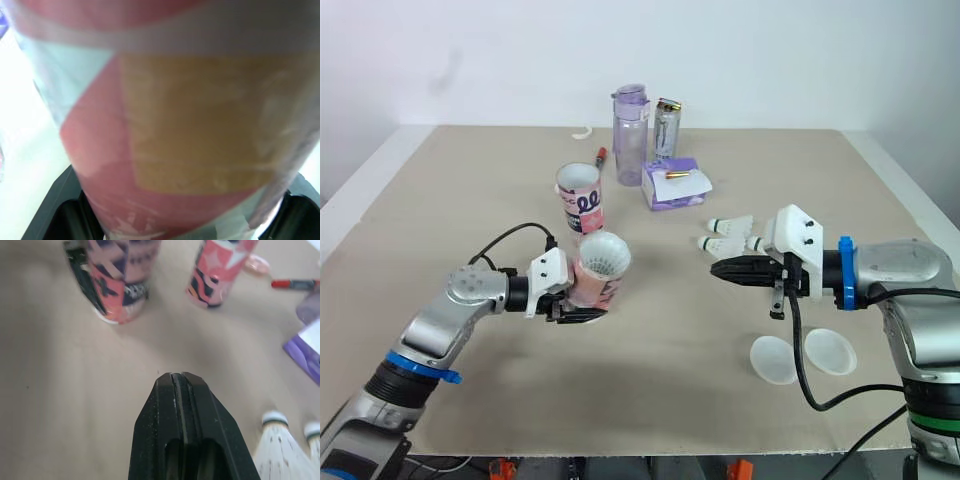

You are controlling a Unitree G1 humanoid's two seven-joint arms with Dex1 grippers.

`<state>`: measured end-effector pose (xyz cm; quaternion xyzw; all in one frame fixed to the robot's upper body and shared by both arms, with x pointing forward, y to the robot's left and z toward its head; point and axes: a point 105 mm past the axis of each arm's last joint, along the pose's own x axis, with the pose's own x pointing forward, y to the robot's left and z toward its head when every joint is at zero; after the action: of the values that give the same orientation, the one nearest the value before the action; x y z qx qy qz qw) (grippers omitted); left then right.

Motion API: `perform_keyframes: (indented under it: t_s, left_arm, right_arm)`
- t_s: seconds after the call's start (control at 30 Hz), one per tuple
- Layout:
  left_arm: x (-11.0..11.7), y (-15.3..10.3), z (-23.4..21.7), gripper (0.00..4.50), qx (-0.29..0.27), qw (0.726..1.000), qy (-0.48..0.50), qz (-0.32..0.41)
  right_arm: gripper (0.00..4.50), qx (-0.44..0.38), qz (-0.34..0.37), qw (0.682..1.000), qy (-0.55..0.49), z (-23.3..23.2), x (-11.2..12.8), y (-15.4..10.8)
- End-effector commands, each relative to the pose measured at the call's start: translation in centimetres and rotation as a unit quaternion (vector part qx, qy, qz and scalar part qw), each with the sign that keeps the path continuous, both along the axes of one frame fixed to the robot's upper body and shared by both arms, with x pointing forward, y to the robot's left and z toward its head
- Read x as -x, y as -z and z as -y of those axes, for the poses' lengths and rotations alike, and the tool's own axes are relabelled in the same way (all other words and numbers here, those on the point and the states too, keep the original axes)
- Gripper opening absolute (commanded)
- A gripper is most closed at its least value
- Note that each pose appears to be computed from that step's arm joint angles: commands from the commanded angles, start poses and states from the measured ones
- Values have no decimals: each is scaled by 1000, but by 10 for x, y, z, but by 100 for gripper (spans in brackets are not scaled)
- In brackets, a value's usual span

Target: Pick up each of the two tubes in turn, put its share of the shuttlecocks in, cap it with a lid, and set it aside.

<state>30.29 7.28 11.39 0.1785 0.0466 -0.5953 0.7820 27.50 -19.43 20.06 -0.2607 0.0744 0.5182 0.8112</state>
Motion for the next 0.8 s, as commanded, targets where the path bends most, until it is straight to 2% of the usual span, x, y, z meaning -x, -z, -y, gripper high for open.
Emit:
perform_keyframes:
  t_s: [0.03, 0.2, 0.3, 0.63, 0.73, 0.8]
  left_arm:
    - [9, -15, 9, 331, 59, 998, 31, 19]
    - [24, -18, 32, 331, 109, 991, 76, 26]
    - [24, -19, 41, 331, 123, 988, 91, 29]
    - [25, 4, 60, 331, 89, 980, 173, 28]
    - [24, 5, 62, 331, 90, 980, 175, 25]
    - [23, 6, 63, 331, 88, 980, 178, 22]
  right_arm:
    - [4, 4, 28, 1000, 5, 6, 5, -10]
    - [4, 15, -1, 1000, 26, 23, 12, 3]
    - [4, 27, -17, 999, 36, 33, 15, 10]
    - [4, 53, -66, 994, 75, 61, 28, 28]
    - [4, 82, -96, 988, 93, 76, 34, 37]
    - [65, 94, -113, 983, 112, 87, 36, 41]
